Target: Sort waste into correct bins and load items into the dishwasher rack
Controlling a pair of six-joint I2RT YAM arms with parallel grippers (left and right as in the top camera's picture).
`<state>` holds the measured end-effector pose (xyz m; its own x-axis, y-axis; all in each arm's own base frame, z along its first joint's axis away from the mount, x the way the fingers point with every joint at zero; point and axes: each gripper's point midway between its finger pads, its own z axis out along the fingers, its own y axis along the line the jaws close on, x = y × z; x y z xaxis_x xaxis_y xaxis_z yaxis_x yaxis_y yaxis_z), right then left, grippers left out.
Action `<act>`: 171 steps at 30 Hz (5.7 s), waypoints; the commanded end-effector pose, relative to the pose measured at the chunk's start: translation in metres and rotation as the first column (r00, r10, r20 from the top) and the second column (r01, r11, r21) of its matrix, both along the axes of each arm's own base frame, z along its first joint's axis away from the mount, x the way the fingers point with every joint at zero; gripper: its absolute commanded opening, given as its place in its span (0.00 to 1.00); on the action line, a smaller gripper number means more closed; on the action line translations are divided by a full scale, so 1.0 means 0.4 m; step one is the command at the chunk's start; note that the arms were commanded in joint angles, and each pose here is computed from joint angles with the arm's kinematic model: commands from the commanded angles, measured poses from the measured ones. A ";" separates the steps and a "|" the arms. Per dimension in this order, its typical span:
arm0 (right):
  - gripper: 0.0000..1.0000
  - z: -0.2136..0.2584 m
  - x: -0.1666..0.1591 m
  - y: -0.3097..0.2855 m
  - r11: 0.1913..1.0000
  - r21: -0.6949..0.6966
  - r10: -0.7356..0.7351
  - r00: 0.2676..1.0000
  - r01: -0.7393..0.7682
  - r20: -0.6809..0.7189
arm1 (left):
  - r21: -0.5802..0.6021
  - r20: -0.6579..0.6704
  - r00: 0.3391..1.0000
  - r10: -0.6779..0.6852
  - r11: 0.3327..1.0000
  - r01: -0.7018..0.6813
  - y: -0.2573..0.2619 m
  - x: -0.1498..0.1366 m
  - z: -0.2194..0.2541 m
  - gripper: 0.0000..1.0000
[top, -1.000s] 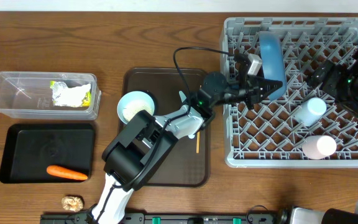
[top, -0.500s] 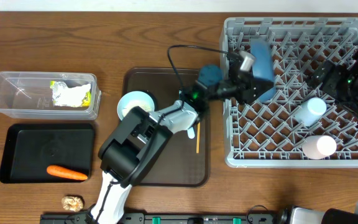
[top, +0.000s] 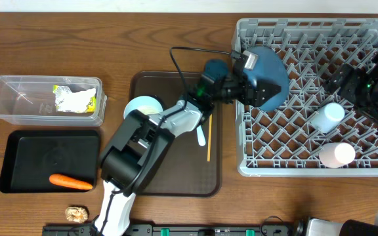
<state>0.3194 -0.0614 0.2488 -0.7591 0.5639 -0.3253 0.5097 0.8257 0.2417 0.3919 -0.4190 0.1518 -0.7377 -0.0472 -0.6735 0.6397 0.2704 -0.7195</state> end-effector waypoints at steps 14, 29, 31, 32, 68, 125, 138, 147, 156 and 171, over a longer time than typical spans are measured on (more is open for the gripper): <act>0.99 0.011 -0.004 -0.003 1.000 -0.011 0.001 1.000 -0.001 0.012 | 0.481 -0.109 0.920 0.376 0.830 -0.282 0.334 0.040 -0.035 0.98; 0.99 0.016 0.005 0.025 0.994 0.002 0.110 0.993 -0.110 0.038 | 0.724 -0.026 0.830 0.557 0.583 -0.369 0.674 -0.111 0.091 0.98; 0.99 0.021 0.014 0.052 0.985 0.023 0.170 0.984 -0.172 0.061 | 0.731 -0.001 0.852 0.524 0.582 -0.357 0.684 -0.140 0.115 0.98; 0.99 0.025 0.019 0.073 0.976 0.037 0.212 0.974 -0.216 0.078 | 0.742 0.011 0.862 0.506 0.574 -0.347 0.692 -0.155 0.119 0.98; 0.99 0.015 0.020 0.342 0.832 0.064 0.543 0.833 -0.551 0.108 | 0.944 -0.130 0.859 0.495 0.326 -0.045 0.758 -0.123 -0.274 0.54; 0.99 0.011 0.029 0.343 0.832 0.061 0.543 0.832 -0.551 0.114 | 0.699 -0.075 0.482 0.873 0.391 -0.599 1.044 -0.272 0.180 0.06; 0.99 0.010 0.027 0.342 0.832 0.064 0.543 0.833 -0.551 0.110 | 0.462 -0.241 0.350 0.905 0.424 -0.779 1.289 -0.303 0.098 0.06; 0.99 0.009 0.025 0.341 0.833 0.065 0.542 0.834 -0.549 0.107 | 0.284 -0.228 0.316 0.921 0.373 -0.883 1.386 -0.339 0.005 0.06; 0.99 0.008 0.022 0.340 0.833 0.068 0.542 0.834 -0.549 0.102 | 0.002 -0.212 0.293 0.932 0.300 -0.954 1.460 -0.410 -0.011 0.06; 0.99 0.008 0.023 0.341 0.833 0.067 0.542 0.834 -0.550 0.104 | -0.169 -0.195 0.424 0.885 0.395 -0.903 1.465 -0.421 -0.039 0.06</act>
